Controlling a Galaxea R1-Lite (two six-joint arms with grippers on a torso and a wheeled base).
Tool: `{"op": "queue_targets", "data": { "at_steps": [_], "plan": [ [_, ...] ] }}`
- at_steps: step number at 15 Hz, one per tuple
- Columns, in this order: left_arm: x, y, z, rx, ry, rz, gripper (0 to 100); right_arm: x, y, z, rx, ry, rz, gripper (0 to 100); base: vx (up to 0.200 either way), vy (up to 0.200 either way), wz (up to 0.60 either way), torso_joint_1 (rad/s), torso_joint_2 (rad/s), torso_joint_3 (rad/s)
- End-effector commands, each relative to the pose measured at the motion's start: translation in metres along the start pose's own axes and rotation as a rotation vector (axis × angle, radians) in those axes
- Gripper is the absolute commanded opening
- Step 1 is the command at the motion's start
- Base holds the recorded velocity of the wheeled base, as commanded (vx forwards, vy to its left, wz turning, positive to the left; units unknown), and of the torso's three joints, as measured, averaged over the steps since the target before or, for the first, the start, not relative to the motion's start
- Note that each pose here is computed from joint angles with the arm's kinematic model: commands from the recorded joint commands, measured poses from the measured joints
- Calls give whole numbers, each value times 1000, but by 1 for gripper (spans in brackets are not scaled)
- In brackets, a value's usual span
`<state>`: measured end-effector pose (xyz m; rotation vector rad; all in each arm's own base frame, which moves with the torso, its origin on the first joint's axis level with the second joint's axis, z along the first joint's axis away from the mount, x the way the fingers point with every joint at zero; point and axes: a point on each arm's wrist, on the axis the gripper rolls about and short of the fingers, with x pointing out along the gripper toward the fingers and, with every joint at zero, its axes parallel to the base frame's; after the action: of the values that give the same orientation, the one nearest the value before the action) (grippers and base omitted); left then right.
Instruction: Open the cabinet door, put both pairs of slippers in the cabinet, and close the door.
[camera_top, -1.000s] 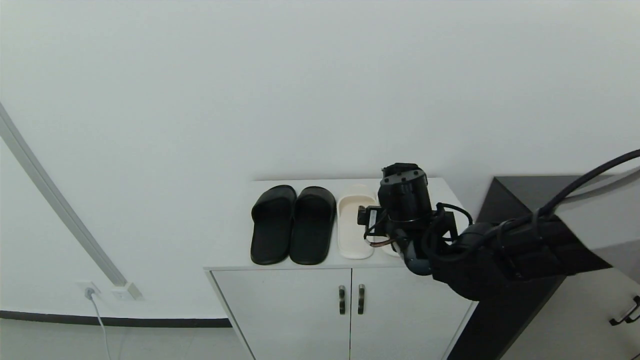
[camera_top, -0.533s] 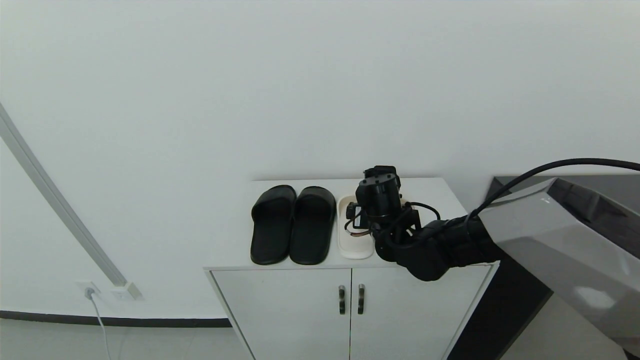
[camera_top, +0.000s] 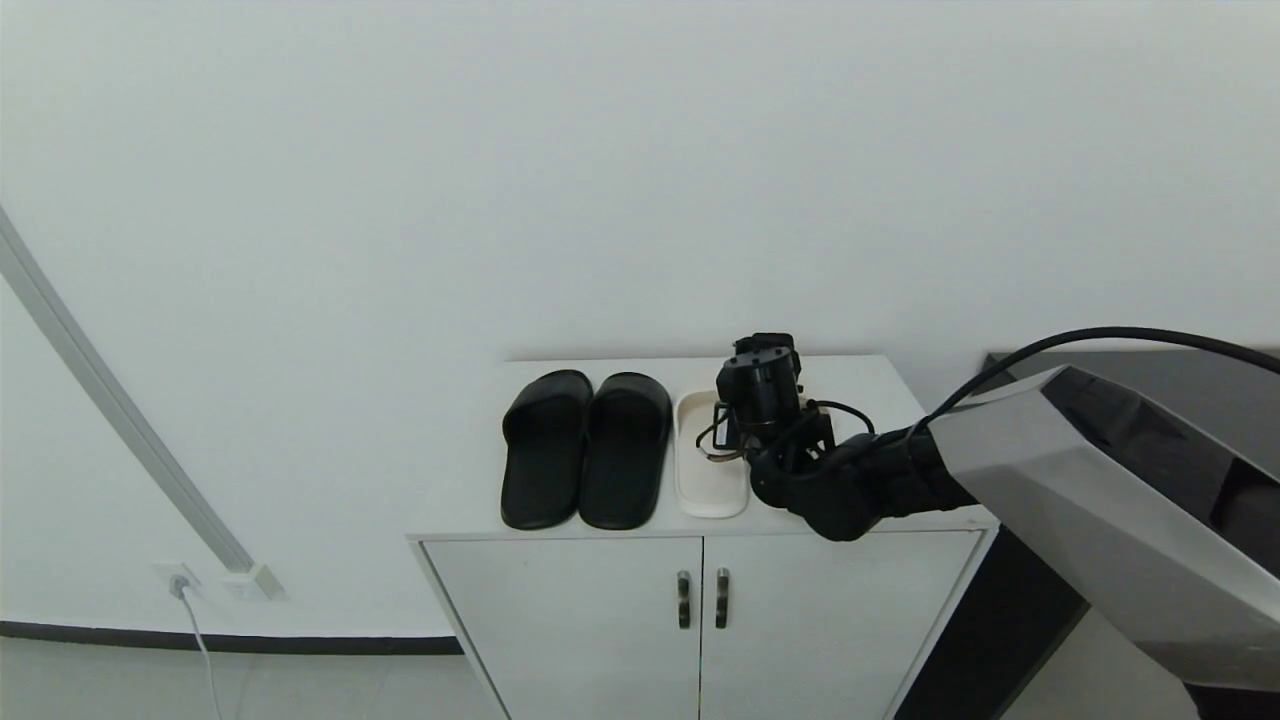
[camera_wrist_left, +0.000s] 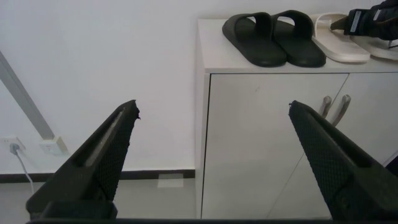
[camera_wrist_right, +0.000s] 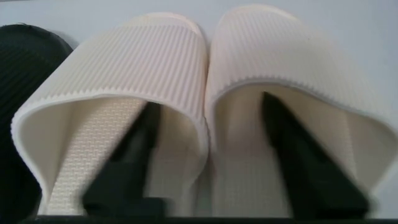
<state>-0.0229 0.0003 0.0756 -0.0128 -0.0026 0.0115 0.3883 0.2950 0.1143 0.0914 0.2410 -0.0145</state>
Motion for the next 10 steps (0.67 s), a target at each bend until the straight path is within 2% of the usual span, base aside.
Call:
{"op": "queue_targets", "data": {
  "at_steps": [1,4,6,10],
  "plan": [
    [0,0,0,1,1,1,100,0,0,1,2,-4,0,0,0,0,0,0,0,0],
    [0,0,0,-1,1,1,100,-2,-1,2,1,-5,-5,0,0,0,0,0,0,0],
    [0,0,0,-1,1,1,100,-9,-4,13,-1,-19,-4,0,0,0,0,0,0,0],
    [0,0,0,-1,-1,1,100,-70,-20,51,-16,-36,70,0,0,0,0,0,0,0]
  ]
}}
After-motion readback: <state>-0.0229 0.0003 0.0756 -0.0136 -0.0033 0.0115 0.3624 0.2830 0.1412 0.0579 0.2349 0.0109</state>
